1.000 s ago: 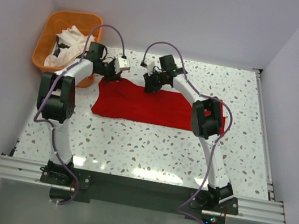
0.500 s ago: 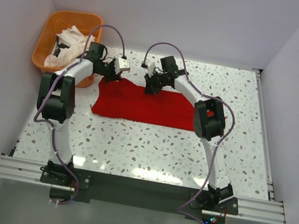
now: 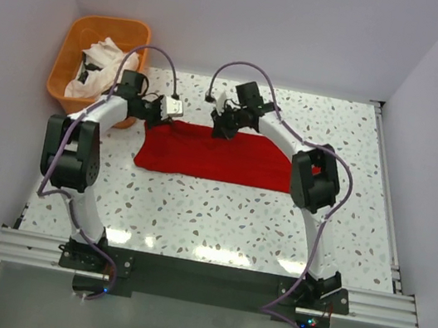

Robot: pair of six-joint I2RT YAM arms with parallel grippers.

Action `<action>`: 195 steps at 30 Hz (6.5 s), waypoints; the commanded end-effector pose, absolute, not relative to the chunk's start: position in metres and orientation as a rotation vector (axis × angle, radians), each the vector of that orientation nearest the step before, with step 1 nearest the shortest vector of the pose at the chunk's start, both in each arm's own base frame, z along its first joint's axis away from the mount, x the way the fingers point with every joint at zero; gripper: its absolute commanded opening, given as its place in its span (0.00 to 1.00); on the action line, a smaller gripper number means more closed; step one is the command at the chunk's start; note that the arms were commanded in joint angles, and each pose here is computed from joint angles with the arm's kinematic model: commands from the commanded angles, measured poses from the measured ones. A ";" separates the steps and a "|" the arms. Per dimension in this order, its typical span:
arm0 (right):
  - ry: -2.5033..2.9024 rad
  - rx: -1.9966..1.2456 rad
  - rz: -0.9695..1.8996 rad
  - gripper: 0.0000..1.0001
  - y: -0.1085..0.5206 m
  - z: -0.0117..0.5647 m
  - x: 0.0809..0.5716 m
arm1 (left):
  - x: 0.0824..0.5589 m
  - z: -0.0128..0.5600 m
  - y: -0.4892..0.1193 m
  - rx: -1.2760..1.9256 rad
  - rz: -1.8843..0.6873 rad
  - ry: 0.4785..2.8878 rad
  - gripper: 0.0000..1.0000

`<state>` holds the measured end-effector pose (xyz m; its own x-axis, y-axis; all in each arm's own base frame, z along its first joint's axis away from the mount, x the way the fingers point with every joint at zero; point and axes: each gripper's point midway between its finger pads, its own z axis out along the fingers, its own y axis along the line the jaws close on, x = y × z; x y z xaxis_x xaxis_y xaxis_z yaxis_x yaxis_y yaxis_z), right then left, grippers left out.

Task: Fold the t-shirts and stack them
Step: Fold the tshirt

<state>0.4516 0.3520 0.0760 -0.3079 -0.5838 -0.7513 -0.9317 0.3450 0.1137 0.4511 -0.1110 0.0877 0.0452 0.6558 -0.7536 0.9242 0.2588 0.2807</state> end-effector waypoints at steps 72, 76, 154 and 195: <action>2.738 -1.437 0.247 0.20 0.088 0.022 0.297 | 0.555 -0.009 -0.158 1.333 -0.192 2.212 0.27; 2.642 -1.578 0.407 0.20 0.145 0.033 0.252 | 0.561 0.005 -0.173 1.262 -0.262 2.162 0.27; 2.673 -1.815 0.863 0.11 0.217 0.013 0.164 | 0.497 0.027 -0.228 0.647 -0.607 2.426 0.34; 2.423 -0.737 0.420 0.10 0.243 0.051 0.507 | 0.520 0.045 -0.229 0.577 -0.737 2.364 0.38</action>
<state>0.4764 0.2438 0.0400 -0.7065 -0.4664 -0.5323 -0.6336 0.7519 0.1821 0.5171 -0.2270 0.0554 -0.7034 0.2448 -0.6673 0.5769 0.7450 -0.3348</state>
